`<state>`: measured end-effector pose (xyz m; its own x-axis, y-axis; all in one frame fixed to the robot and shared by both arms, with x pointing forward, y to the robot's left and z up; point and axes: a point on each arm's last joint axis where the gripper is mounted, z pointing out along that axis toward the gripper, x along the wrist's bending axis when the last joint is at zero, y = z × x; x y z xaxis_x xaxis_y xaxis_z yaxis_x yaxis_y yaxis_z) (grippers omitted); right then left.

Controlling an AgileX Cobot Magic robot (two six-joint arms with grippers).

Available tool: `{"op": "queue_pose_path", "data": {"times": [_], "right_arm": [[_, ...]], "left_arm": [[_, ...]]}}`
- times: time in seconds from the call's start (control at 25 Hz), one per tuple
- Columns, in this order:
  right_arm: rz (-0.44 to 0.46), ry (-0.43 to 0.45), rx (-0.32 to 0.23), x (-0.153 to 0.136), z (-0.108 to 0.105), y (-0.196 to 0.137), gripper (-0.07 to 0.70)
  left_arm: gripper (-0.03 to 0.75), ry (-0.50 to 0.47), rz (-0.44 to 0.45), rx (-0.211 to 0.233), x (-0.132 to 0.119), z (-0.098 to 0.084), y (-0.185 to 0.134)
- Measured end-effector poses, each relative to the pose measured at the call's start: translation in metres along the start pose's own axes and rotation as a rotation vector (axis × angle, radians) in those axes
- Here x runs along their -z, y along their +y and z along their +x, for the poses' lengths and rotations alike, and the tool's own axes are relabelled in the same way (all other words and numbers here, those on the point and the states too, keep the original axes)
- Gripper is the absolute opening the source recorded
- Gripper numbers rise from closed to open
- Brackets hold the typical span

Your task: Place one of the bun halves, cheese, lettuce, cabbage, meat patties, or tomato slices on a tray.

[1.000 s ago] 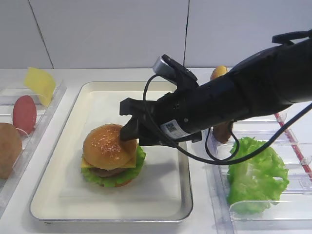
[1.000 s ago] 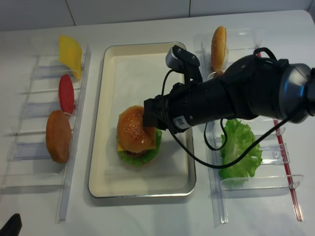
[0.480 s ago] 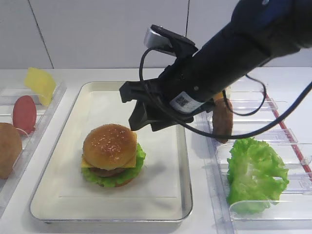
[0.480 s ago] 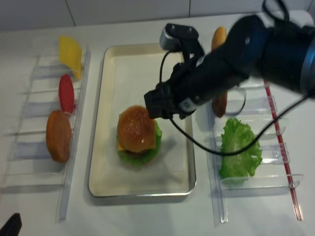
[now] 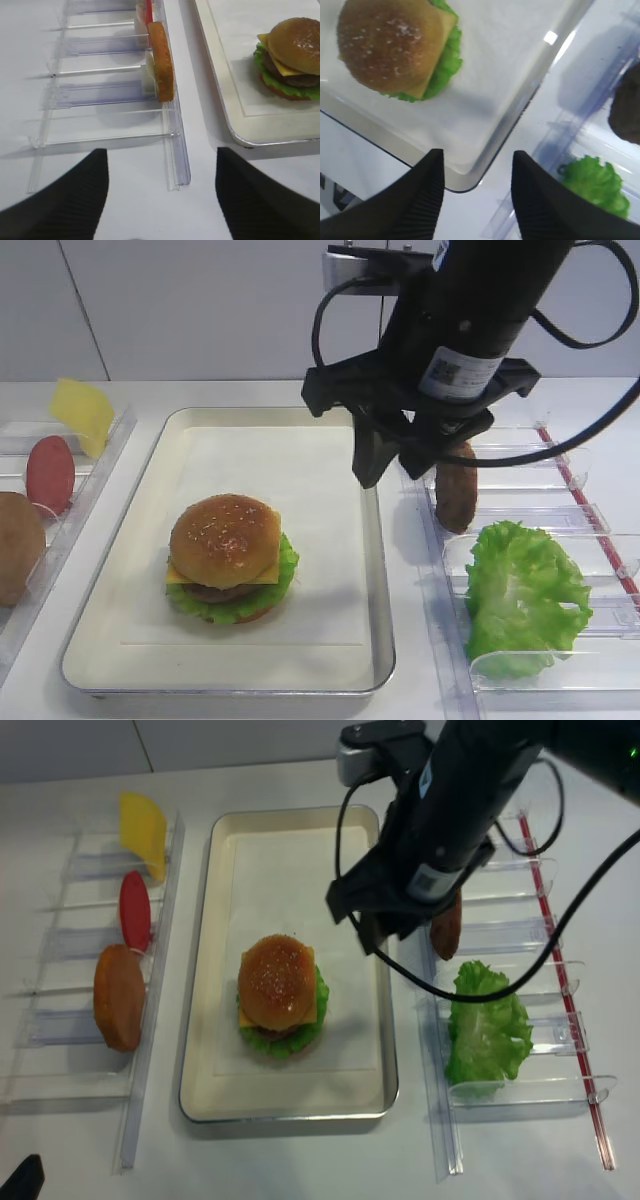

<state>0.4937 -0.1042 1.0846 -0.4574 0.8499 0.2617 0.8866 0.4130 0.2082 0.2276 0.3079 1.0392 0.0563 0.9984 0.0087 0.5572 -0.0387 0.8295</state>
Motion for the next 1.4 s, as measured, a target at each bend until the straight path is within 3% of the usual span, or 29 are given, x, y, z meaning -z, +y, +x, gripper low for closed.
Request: {"op": "queue_pose_path", "data": {"times": [0.24,0.48,0.92,1.2,1.4], "right_arm": [[-0.037,-0.075,0.001,0.018,-0.004,-0.008,0.361],[-0.176,-0.14,0.038,0.066,-0.004,-0.034,0.361],[-0.361,-0.171,0.075,0.112,-0.018,-0.165,0.361],[-0.545,-0.22,0.101,0.117,-0.036,-0.249,0.361],[-0.636,-0.277,0.108,0.106,-0.05,-0.286,0.361]], "left_arm": [[0.448,0.0,0.0,0.0,0.0,0.0,0.0],[0.448,0.0,0.0,0.0,0.0,0.0,0.0],[0.448,0.0,0.0,0.0,0.0,0.0,0.0],[0.448,0.0,0.0,0.0,0.0,0.0,0.0],[0.448,0.0,0.0,0.0,0.0,0.0,0.0]]}}
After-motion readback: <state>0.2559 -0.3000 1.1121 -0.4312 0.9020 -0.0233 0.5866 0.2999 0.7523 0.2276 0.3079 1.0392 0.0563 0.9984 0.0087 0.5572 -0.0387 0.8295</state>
